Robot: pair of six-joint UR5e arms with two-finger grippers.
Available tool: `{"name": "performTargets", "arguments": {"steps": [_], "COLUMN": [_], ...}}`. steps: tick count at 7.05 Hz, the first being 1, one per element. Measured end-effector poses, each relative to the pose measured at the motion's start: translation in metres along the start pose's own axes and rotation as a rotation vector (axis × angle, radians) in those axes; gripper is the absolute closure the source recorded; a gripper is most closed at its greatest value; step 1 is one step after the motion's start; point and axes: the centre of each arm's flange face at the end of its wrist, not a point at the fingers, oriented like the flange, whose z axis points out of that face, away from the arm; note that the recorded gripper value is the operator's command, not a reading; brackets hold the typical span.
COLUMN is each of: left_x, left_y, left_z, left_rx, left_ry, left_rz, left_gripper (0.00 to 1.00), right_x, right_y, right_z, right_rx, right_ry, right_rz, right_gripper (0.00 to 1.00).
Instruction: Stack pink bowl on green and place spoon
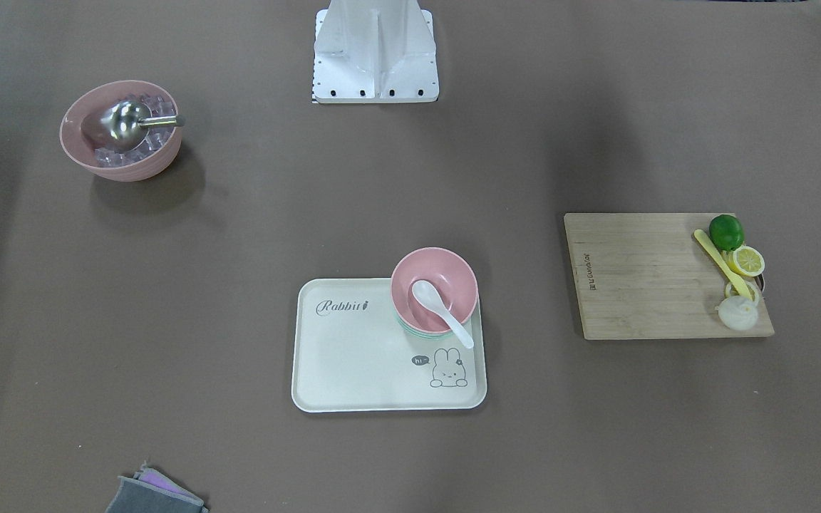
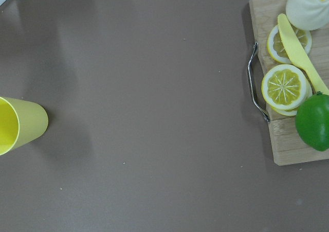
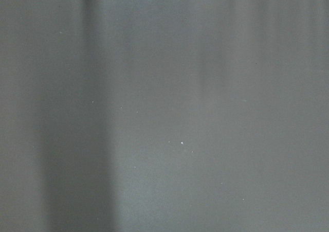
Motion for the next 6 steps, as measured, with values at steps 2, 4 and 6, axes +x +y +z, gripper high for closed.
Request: {"name": "performTargets", "arguments": {"steps": [2, 4, 6], "left_x": [0.000, 0.001, 0.002], "left_y": [0.001, -0.001, -0.002], "left_z": [0.000, -0.001, -0.002], "left_rx": [-0.001, 0.002, 0.004], "left_ry": [0.003, 0.005, 0.005], "left_rz": [-0.001, 0.002, 0.004], "left_gripper": [0.01, 0.01, 0.01], "right_x": [0.000, 0.003, 0.005], "right_y": [0.003, 0.011, 0.016], "right_z": [0.002, 0.007, 0.010], "right_rx": [-0.005, -0.017, -0.024], "right_ry": [-0.009, -0.028, -0.035], "right_rz": [0.005, 0.015, 0.021], "right_gripper": [0.00, 0.00, 0.00]}}
